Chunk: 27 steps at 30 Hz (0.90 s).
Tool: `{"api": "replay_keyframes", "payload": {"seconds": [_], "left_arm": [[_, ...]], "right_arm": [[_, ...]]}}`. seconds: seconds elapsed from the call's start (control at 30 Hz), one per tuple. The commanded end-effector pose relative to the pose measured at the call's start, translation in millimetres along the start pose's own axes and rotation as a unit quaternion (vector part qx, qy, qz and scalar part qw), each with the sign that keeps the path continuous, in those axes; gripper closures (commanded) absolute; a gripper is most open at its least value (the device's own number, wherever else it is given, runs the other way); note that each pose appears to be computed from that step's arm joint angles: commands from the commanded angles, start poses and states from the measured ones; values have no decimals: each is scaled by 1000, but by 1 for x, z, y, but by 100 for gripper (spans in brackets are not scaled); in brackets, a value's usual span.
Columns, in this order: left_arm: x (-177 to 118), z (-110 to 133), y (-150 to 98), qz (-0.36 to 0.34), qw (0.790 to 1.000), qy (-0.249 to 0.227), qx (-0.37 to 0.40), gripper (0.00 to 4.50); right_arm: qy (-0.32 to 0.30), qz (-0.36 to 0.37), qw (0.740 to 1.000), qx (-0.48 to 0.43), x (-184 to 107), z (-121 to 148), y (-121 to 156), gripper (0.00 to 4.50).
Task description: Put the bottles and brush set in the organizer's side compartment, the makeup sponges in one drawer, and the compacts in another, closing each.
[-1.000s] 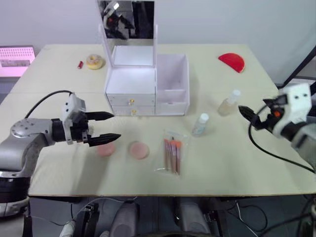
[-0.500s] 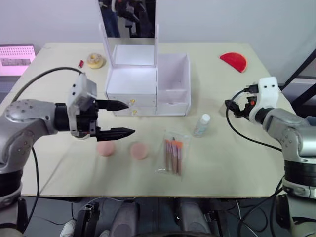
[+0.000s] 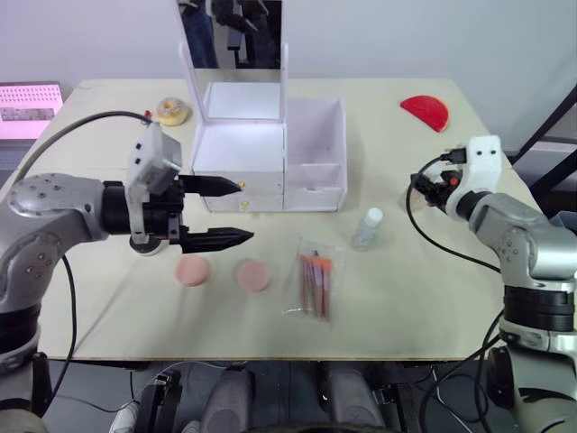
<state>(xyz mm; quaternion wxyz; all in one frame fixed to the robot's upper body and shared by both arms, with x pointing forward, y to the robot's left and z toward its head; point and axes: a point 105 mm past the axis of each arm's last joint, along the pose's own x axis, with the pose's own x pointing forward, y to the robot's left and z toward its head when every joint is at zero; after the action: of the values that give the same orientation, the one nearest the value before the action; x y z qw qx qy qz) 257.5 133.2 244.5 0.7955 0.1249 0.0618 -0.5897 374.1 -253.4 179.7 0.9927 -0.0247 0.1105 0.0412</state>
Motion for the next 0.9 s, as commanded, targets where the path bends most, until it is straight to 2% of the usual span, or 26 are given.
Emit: {"api": "replay_keyframes", "payload": {"seconds": [0.03,0.07,0.37,0.47,0.63,0.9], "left_arm": [[1,6,-4,-6,1000,-3,17,0],[1,6,-4,-6,1000,-3,17,0],[1,6,-3,-5,1000,-4,12,0],[1,5,-2,-3,1000,-3,11,0],[1,3,0,-1,1000,-2,8,0],[5,2,5,-3,1000,-8,8,0]], "right_arm": [[-37,-3,999,-5,-4,20,-1,349],[-37,-3,999,-5,-4,20,-1,380],[-41,7,999,-6,-5,23,3,380],[-56,15,998,-13,-8,32,6,380],[-123,102,986,-47,-29,87,44,380],[-174,268,946,-63,-52,154,120,380]]}}
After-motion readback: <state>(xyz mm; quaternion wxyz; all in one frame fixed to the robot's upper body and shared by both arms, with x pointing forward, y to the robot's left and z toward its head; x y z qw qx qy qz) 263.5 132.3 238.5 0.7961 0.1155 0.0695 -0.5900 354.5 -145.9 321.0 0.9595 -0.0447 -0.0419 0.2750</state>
